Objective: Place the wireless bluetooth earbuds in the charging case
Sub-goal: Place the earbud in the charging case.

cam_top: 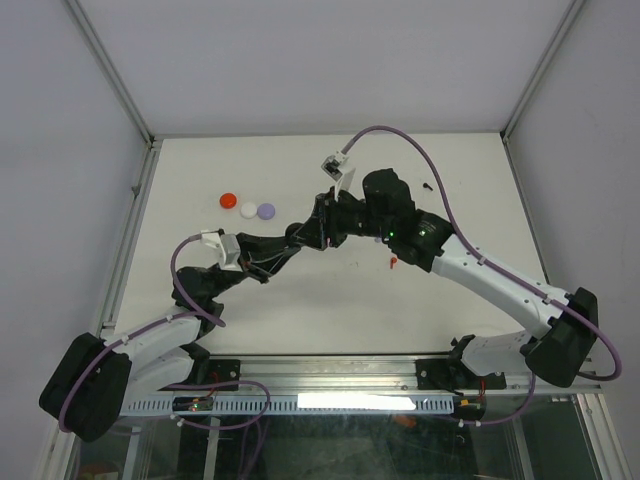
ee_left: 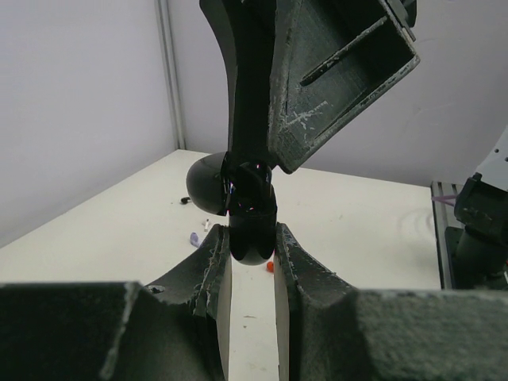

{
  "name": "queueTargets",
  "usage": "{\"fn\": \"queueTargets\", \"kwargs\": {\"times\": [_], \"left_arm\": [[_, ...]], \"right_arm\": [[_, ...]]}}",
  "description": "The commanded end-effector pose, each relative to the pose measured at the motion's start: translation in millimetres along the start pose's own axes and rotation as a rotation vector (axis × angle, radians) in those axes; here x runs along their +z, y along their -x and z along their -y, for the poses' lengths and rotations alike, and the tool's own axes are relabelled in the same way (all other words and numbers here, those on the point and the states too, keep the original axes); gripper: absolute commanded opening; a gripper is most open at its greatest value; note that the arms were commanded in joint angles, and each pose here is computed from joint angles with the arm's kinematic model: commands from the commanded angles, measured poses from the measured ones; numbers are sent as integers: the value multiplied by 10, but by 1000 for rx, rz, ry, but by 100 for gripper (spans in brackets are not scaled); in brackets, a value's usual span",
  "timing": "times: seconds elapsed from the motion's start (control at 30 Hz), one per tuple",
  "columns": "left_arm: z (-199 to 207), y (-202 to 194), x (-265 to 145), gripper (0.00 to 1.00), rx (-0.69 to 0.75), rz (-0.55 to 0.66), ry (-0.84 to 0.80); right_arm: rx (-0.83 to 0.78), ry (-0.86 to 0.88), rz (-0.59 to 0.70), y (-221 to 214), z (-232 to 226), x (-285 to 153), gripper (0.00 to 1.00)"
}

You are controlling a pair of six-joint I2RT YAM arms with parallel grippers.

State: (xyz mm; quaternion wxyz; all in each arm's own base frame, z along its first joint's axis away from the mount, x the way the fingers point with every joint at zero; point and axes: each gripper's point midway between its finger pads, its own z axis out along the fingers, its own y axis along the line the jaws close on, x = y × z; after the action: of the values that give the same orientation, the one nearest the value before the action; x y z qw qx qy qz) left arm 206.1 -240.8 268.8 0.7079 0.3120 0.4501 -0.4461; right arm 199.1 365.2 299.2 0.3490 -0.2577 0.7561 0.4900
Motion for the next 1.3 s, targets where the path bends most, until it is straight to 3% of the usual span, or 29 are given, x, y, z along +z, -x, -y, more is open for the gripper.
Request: {"fn": "queueTargets", "kwargs": {"times": [0.0,0.73,1.07,1.27], "left_arm": [[346,326,52,0,34,93,-188],[747,335,1,0,-29,50,-437],[662,348,13,0,-10,57,-368],[517,399,45,0,-2,77,-269]], "right_arm": [[-117,39,1,62,-104,-39,44],[-366,242,-31,40,-437,-204,50],[-377,155,-3,141,-335,-223,53],[-320,8,4,179,-94,-201,57]]}}
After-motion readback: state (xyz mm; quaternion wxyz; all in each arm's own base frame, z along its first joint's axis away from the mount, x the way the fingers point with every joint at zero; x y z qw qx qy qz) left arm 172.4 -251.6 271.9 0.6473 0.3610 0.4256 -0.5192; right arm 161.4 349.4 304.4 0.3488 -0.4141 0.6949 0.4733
